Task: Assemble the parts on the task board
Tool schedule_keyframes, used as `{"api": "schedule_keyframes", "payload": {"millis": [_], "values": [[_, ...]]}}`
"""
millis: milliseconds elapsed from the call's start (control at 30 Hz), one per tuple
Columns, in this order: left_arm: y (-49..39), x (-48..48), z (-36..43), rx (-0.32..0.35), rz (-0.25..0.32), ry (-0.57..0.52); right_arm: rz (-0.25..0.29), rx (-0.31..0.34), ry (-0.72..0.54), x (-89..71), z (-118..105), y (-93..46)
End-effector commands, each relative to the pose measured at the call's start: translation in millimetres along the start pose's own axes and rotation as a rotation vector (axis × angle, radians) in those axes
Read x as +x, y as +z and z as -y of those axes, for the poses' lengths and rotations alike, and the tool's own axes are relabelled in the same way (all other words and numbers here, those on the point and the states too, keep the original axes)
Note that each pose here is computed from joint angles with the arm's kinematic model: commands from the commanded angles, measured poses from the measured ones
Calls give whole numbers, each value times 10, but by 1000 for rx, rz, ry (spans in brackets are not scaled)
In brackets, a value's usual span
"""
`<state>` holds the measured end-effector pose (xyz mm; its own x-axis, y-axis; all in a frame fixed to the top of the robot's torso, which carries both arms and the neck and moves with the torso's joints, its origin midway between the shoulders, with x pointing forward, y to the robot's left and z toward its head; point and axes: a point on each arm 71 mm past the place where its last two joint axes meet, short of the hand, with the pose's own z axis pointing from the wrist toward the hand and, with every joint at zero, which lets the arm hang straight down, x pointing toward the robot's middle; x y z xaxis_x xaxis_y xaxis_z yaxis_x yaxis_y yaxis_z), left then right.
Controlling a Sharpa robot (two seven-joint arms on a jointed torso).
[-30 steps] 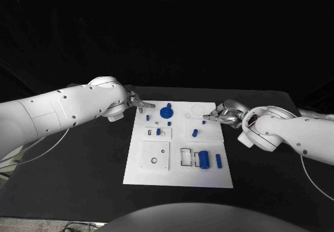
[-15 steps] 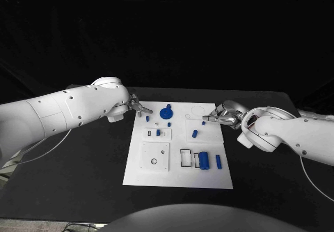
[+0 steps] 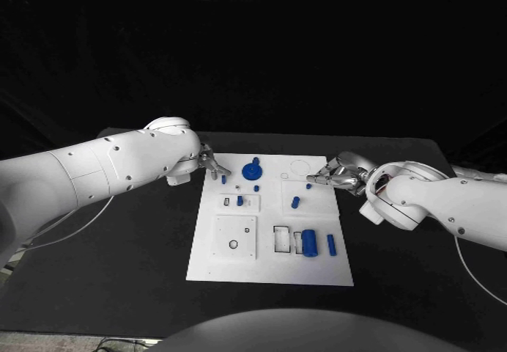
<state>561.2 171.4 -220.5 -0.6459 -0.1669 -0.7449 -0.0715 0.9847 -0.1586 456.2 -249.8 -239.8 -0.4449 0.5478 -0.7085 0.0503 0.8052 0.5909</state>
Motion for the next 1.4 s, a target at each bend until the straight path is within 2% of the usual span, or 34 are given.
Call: {"api": "schedule_keyframes", "payload": {"millis": [33, 833, 1400], "values": [[4, 23, 35, 13, -23, 17, -14, -4, -12, 17, -8, 0], [24, 52, 116, 20, -56, 29, -17, -3, -12, 20, -9, -3], [60, 67, 100, -5, -78, 36, -17, -3, -12, 22, -11, -6]]}}
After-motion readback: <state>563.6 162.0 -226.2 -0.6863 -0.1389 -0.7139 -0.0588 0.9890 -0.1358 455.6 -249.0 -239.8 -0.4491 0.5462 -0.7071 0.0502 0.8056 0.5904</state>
